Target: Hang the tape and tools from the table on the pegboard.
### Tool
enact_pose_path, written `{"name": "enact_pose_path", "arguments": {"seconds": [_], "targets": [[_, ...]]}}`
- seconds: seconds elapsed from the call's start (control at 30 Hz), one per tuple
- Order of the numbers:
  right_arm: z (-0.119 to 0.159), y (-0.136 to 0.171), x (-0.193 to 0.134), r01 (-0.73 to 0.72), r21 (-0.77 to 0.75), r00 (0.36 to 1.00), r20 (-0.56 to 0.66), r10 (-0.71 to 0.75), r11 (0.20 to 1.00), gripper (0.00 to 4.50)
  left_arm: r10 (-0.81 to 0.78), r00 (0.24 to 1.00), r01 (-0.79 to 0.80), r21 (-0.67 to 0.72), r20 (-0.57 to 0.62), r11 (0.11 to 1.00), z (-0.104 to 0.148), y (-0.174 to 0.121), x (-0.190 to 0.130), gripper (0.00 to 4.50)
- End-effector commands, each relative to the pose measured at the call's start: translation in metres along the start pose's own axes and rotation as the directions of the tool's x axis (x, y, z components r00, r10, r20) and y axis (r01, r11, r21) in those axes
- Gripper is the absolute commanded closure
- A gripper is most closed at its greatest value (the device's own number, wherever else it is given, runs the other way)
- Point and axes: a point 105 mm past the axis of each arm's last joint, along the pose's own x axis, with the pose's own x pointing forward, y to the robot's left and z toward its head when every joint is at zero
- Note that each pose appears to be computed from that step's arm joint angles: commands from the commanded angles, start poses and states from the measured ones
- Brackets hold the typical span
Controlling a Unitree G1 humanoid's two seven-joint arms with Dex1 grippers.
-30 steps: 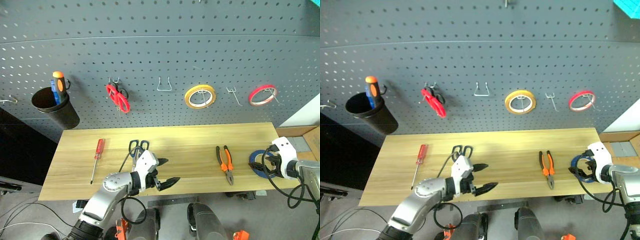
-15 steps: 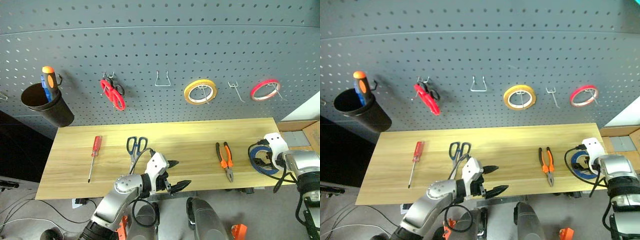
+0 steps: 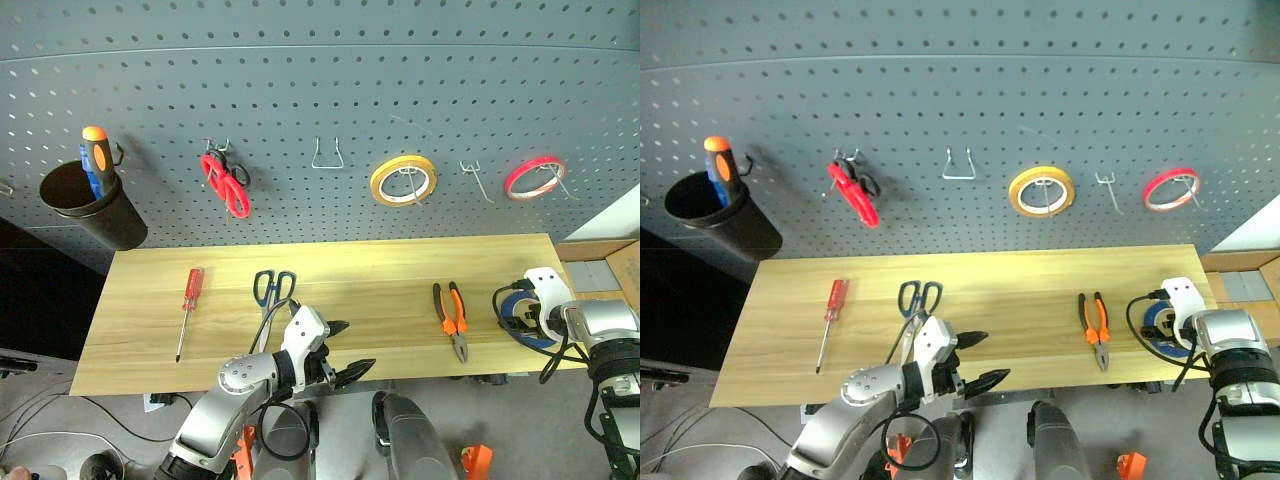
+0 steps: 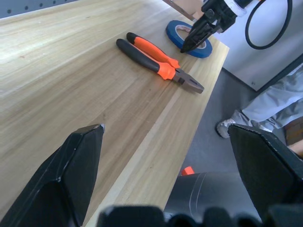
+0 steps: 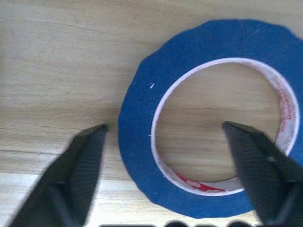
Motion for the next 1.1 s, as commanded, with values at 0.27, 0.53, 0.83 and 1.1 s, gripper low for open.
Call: {"name": "enact_pose_path", "arguments": {"seconds": [0.27, 0.53, 0.83, 1.1], "targets": [[-0.016, -0.004, 0.005, 0.024, 0.054, 0.999, -0.024, -0.022, 0.998, 4.15, -0.004, 0.999, 0.003, 0.015, 0.041, 1.000, 0.014, -0.001, -0.005, 0.00], [-0.001, 0.015, -0.053, -0.056, 0.008, 0.994, 0.090, 0.055, 0.998, 4.15, -0.010, 0.997, 0.006, 0.050, 0.075, 0.999, 0.031, 0.010, -0.011, 0.00], [0.010, 0.072, -0.139, -0.386, -0.157, 0.779, 0.473, 0.413, 0.909, 4.15, -0.110, 0.985, 0.088, 0.162, 0.129, 0.983, 0.056, 0.011, 0.003, 0.00], [0.016, 0.093, -0.180, -0.376, -0.215, 0.556, 0.726, 0.405, 0.901, 4.15, -0.154, 0.970, 0.113, 0.211, 0.186, 0.971, 0.078, 0.015, 0.011, 0.00]]}}
